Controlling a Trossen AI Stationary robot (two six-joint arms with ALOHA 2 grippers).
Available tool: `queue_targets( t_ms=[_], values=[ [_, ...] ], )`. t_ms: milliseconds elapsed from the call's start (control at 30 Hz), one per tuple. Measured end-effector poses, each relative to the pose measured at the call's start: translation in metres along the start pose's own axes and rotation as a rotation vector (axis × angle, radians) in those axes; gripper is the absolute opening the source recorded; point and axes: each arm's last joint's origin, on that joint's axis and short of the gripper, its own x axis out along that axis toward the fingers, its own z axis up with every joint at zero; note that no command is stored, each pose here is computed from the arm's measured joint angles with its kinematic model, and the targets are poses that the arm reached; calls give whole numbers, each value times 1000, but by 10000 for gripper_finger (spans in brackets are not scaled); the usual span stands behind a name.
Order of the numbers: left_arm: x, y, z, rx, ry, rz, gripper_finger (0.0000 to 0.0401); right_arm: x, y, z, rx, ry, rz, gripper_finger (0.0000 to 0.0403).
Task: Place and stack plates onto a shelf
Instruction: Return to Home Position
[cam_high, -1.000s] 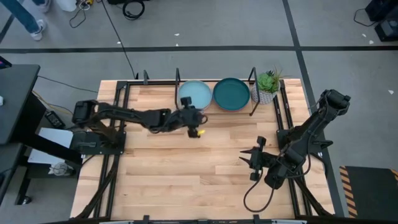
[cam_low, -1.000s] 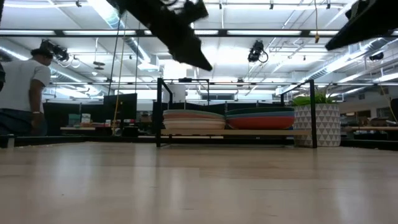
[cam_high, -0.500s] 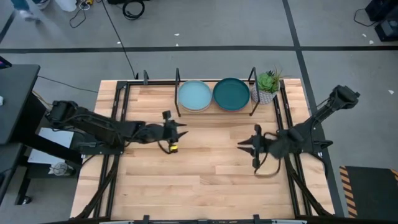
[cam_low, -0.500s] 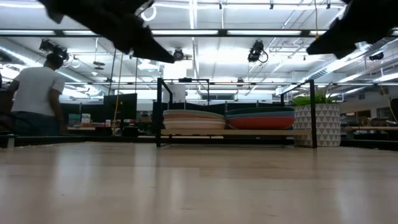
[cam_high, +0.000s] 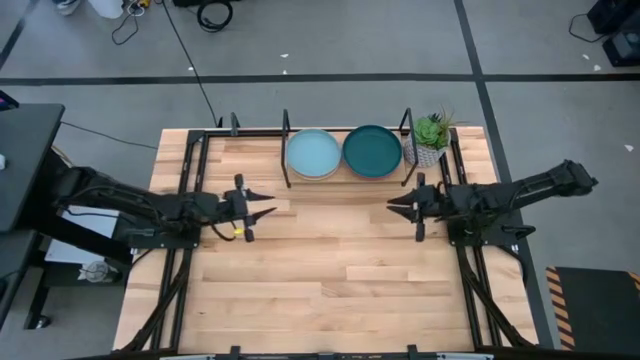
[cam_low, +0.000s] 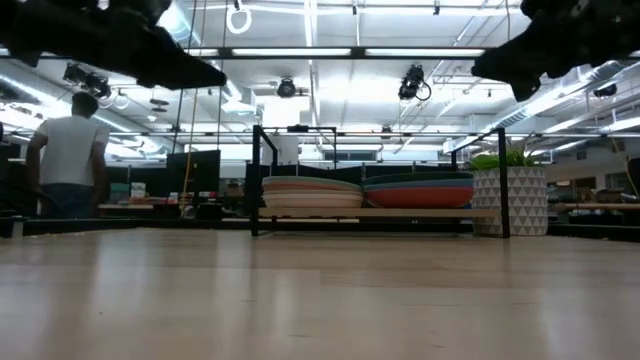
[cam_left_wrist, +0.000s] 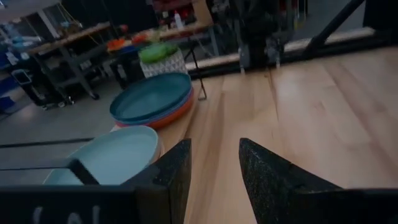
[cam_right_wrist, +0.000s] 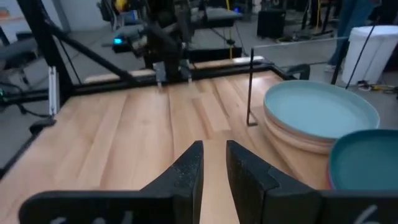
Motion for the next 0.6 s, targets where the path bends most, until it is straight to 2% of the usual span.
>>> queue_targets(
  t_ms=[233, 333, 600],
  values=[
    [-29, 8, -29, -73, -91, -1, 142, -28, -13, 2, 27, -32, 7, 75],
    [-37, 11, -34, -109, -148, -12, 142, -37, -16, 1, 56, -73, 3, 75],
    [-49, 12, -53, -152, -212, -42, 142, -42, -21, -23, 114, -152, 17, 75]
  ],
)
